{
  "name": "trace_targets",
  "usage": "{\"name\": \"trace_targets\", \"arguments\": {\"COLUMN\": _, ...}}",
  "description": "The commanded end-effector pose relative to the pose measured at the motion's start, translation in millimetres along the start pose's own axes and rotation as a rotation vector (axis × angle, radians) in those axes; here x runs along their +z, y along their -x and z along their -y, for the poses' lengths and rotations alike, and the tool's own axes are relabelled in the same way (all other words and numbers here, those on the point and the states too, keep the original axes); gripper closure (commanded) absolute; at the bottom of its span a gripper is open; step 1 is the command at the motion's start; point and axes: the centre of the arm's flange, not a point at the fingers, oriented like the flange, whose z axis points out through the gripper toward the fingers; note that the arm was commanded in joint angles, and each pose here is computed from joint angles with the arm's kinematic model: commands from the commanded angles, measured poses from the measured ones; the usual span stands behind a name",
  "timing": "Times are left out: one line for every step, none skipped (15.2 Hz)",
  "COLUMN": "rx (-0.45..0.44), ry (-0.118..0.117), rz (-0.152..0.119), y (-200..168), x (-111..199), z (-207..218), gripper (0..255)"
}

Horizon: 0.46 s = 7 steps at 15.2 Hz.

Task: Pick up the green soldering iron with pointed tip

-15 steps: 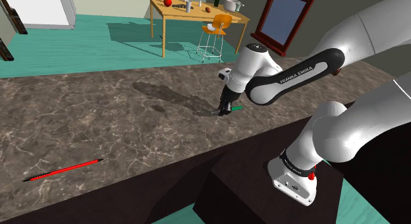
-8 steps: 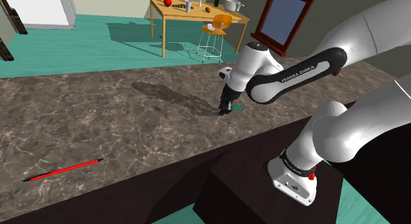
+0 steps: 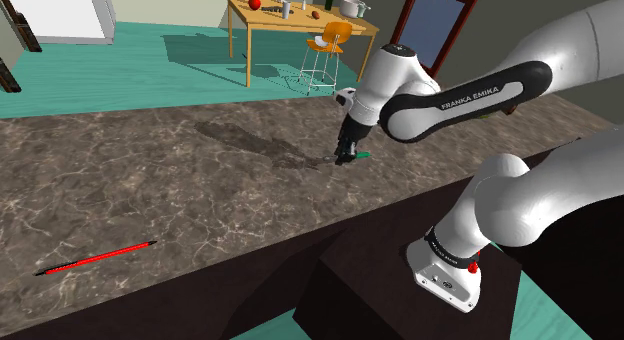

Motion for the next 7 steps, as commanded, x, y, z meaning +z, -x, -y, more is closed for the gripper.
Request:
{"name": "trace_targets", "arguments": {"rx": 0.000, "ry": 0.000, "rz": 0.000, "y": 0, "x": -10, "z": 0, "gripper": 255}}
{"name": "trace_targets", "arguments": {"rx": 0.000, "ry": 0.000, "rz": 0.000, "y": 0, "x": -15, "z": -1, "gripper": 255}}
{"name": "trace_targets", "arguments": {"rx": 0.000, "ry": 0.000, "rz": 0.000, "y": -1, "x": -21, "z": -1, "gripper": 255}}
{"name": "trace_targets", "arguments": {"rx": 0.000, "ry": 0.000, "rz": 0.000, "y": -1, "x": -26, "z": -2, "gripper": 255}}
{"name": "trace_targets", "arguments": {"rx": 0.000, "ry": 0.000, "rz": 0.000, "y": -2, "x": -31, "z": -2, "gripper": 255}}
{"name": "trace_targets", "arguments": {"rx": 0.000, "ry": 0.000, "rz": 0.000, "y": -2, "x": -32, "z": -2, "gripper": 255}}
{"name": "trace_targets", "arguments": {"rx": 0.000, "ry": 0.000, "rz": 0.000, "y": -2, "x": -32, "z": -2, "gripper": 255}}
